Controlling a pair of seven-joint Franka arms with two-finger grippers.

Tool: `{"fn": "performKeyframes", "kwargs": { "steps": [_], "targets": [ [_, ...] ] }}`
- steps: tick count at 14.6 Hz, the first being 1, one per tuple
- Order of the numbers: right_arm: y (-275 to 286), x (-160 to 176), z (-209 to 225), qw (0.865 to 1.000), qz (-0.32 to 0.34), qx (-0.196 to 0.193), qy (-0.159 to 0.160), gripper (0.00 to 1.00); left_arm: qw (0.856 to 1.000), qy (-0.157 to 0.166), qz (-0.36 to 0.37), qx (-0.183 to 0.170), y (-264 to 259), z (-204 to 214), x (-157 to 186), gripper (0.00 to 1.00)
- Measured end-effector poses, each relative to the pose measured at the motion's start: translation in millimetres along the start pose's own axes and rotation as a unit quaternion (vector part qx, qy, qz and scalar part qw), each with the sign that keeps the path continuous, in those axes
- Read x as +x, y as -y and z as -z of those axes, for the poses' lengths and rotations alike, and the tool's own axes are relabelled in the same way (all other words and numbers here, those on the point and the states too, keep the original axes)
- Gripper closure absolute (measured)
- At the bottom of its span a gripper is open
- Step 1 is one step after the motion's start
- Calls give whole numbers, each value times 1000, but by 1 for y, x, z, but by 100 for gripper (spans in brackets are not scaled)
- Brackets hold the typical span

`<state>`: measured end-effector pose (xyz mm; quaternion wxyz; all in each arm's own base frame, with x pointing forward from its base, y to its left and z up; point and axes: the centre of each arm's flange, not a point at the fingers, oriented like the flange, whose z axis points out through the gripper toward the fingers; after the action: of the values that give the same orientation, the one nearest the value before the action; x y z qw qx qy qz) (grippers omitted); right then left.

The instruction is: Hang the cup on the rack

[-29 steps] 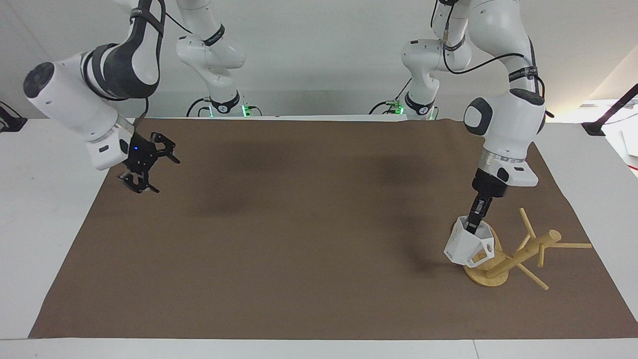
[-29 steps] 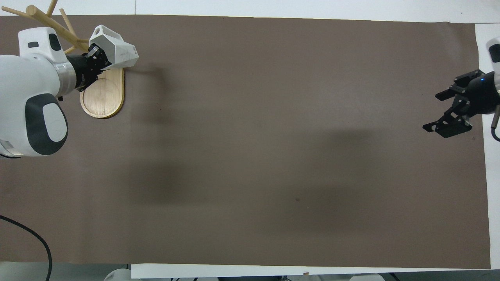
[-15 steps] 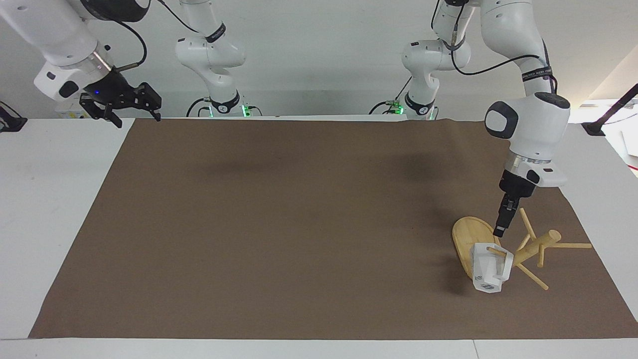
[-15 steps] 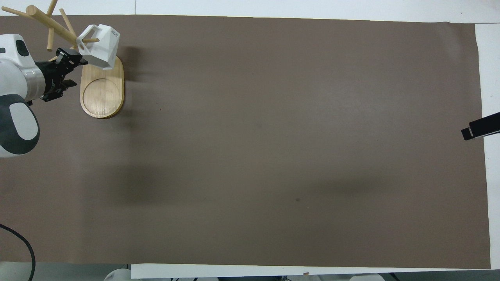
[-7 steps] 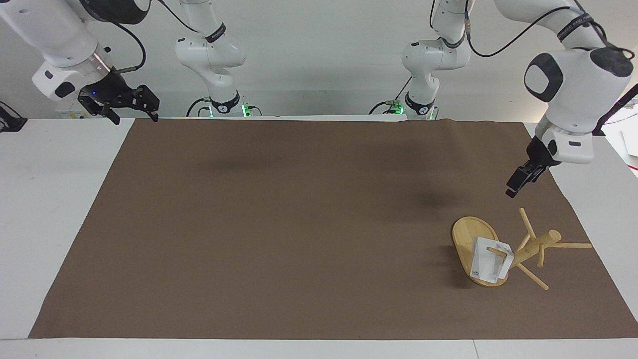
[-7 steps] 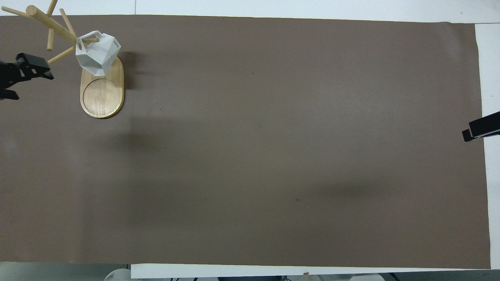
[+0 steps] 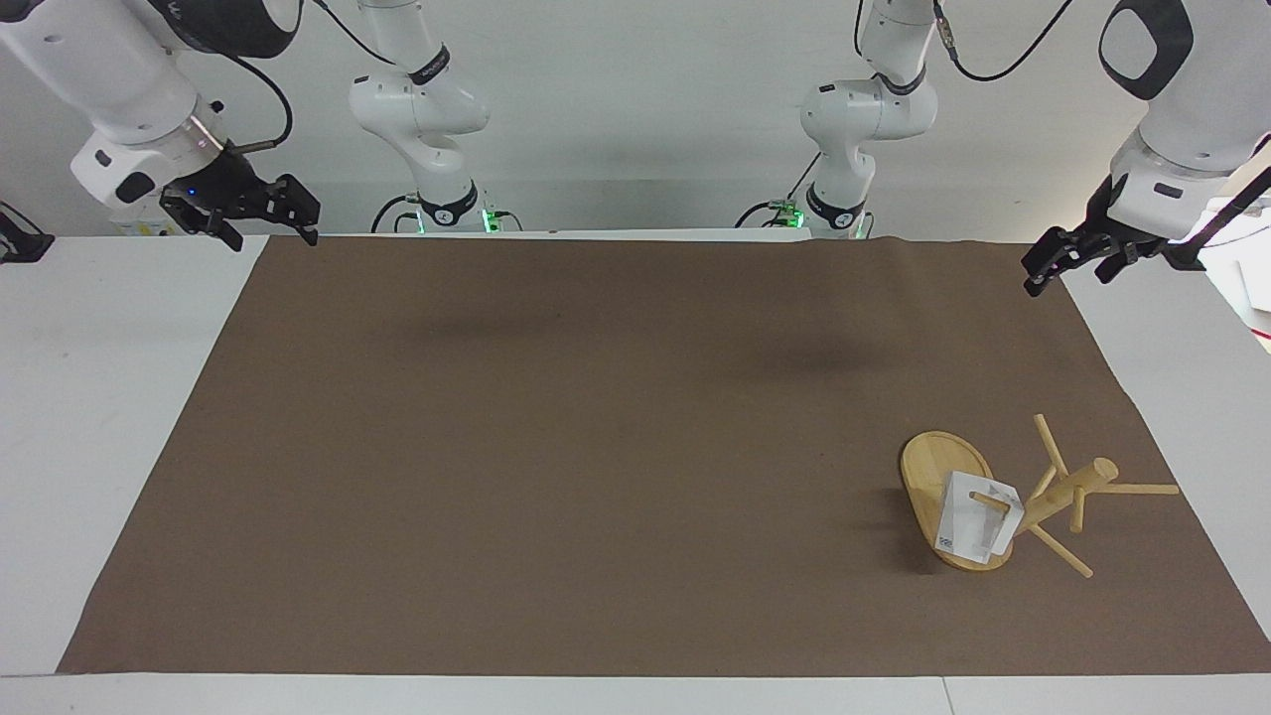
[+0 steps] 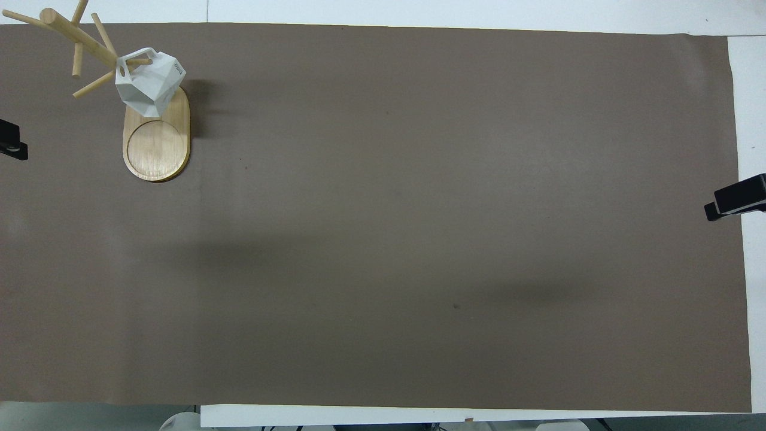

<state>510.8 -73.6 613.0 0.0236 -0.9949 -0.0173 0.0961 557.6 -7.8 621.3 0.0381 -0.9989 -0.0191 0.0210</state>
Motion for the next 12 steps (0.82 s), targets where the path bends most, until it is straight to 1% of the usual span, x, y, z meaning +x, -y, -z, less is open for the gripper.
{"fn": "performKeyframes", "kwargs": {
  "steps": [9, 12],
  "targets": [
    [-2, 0, -2, 1000, -1, 1, 2, 0, 1000, 2, -14, 0, -6, -1, 0, 0],
    [0, 0, -2, 1000, 0, 0, 2, 0, 1000, 12, -11, -13, -4, -2, -2, 0]
  ]
}}
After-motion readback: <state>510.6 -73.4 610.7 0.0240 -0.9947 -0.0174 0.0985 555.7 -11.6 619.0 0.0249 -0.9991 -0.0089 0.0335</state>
